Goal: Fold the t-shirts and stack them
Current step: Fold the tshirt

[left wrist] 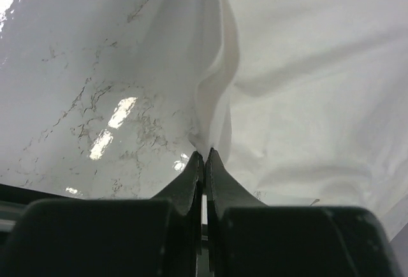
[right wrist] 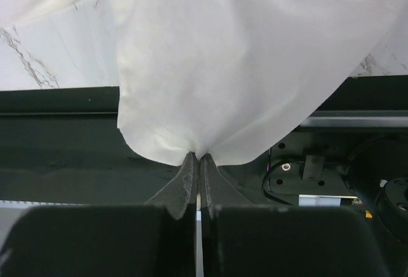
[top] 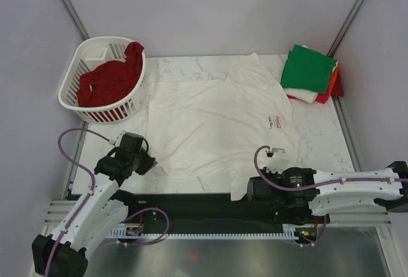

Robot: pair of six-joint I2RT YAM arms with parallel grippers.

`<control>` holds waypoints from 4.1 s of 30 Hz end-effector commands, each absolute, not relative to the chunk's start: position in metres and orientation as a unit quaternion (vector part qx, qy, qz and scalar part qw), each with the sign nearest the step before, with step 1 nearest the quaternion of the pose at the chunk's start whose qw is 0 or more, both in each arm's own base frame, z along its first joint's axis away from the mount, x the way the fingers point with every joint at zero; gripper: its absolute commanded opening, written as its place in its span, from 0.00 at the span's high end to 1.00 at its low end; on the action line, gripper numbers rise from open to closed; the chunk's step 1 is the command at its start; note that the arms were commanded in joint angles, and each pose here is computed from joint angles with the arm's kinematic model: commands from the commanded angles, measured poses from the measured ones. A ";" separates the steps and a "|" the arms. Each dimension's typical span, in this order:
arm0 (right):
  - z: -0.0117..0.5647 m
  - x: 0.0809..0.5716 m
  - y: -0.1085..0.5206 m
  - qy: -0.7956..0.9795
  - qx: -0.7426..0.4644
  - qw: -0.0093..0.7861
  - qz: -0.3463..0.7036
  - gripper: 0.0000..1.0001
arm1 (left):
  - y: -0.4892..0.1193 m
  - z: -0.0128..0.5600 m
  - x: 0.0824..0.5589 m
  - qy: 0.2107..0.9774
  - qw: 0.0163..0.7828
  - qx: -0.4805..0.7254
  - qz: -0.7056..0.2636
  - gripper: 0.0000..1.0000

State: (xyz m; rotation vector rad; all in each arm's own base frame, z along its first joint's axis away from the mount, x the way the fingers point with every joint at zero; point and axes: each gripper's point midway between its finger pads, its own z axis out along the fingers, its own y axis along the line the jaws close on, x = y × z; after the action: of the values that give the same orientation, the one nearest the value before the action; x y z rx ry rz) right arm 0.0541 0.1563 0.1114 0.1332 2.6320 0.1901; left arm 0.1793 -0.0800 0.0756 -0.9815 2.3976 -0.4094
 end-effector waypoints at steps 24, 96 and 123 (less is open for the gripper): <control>0.299 0.240 0.159 0.866 0.005 0.499 0.027 1.00 | -0.078 0.180 0.230 0.906 0.320 -0.253 -0.112 0.98; 0.189 0.423 0.058 0.916 0.134 0.377 -0.021 0.02 | -0.031 0.152 0.340 0.933 0.254 -0.256 -0.008 0.31; 0.060 0.327 0.033 0.936 0.224 0.261 0.073 0.02 | -0.027 0.028 0.328 0.921 0.213 -0.326 0.014 0.15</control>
State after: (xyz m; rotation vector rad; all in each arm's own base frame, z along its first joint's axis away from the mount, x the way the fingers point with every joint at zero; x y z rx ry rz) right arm 0.3104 0.0337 0.0568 0.5903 2.5713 0.1736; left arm 0.3007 -0.0325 0.0219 -0.8471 2.6632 0.0203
